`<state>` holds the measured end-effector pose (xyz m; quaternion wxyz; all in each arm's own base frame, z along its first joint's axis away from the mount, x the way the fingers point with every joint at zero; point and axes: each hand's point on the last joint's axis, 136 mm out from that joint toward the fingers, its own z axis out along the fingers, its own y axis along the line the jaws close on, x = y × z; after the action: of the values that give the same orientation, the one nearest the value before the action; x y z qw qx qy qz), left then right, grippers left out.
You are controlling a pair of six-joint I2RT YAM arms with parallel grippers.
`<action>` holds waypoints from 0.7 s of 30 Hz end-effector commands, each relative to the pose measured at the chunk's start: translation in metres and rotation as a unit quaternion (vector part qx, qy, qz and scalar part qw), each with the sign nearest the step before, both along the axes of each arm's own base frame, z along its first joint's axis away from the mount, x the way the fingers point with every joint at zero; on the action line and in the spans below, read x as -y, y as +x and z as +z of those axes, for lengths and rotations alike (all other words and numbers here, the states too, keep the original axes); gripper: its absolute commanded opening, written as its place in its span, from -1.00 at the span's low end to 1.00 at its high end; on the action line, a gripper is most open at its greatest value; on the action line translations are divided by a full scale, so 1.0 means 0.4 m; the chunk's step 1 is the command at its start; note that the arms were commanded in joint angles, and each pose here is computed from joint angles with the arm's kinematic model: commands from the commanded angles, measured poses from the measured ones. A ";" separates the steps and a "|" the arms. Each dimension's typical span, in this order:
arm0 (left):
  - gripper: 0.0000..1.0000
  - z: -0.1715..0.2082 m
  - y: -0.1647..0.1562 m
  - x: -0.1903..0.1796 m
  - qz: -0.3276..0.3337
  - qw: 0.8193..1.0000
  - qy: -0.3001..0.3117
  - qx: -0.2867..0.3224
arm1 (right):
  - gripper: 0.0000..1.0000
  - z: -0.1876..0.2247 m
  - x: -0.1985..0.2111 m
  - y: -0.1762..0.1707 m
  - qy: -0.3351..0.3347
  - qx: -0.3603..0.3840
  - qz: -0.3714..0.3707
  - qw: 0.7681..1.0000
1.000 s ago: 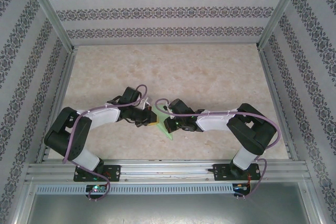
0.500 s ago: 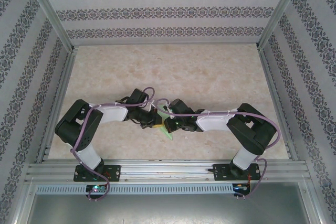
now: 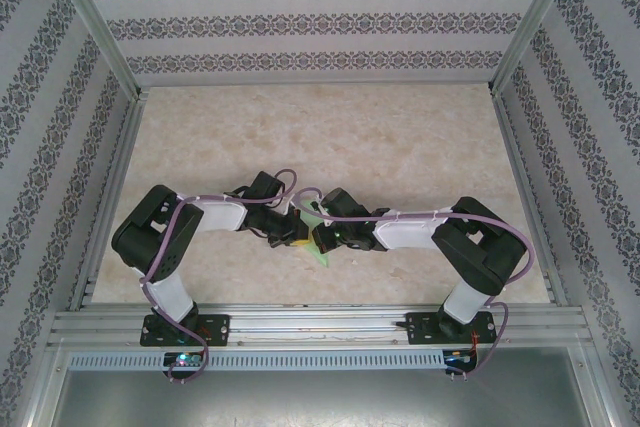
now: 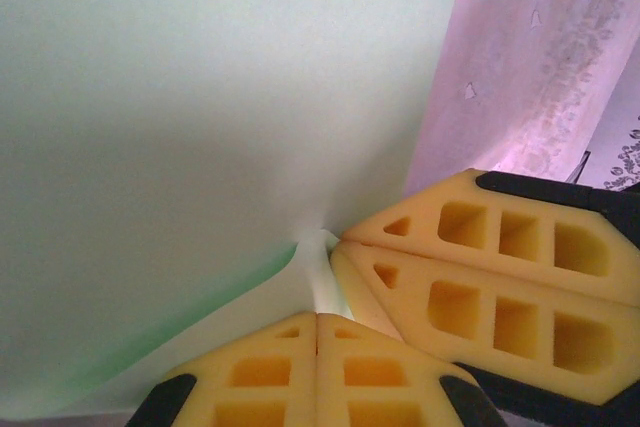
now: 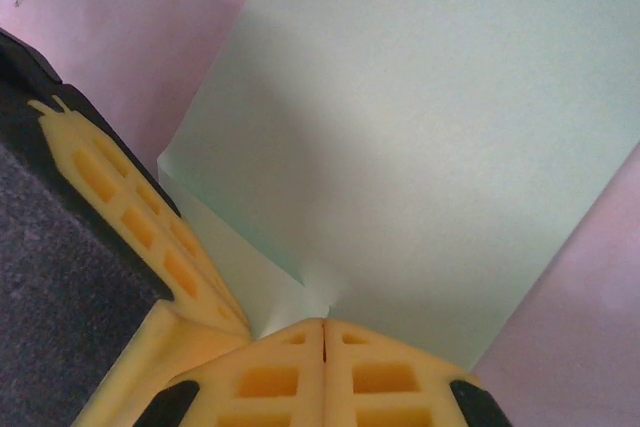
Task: Fold a paper plane with a square sheet of paper (fold left side to right side)
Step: Third fold the triangle at the center of the table.
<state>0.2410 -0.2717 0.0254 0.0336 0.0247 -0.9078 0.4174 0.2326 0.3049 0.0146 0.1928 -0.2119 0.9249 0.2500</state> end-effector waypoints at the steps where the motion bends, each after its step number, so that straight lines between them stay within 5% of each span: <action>1: -0.95 -0.020 -0.016 -0.006 -0.010 1.000 0.019 0.002 | -1.00 -0.080 0.053 -0.045 -0.050 -0.048 -0.003 0.998; 21: -1.00 -0.093 -0.014 -0.034 -0.011 0.997 0.073 -0.014 | -1.00 -0.074 0.049 -0.044 -0.048 -0.047 -0.003 0.998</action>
<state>0.2437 -0.2699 0.0171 0.0342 0.0207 -0.9145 0.4027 0.2335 0.3058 0.0147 0.1942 -0.2118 0.9243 0.2512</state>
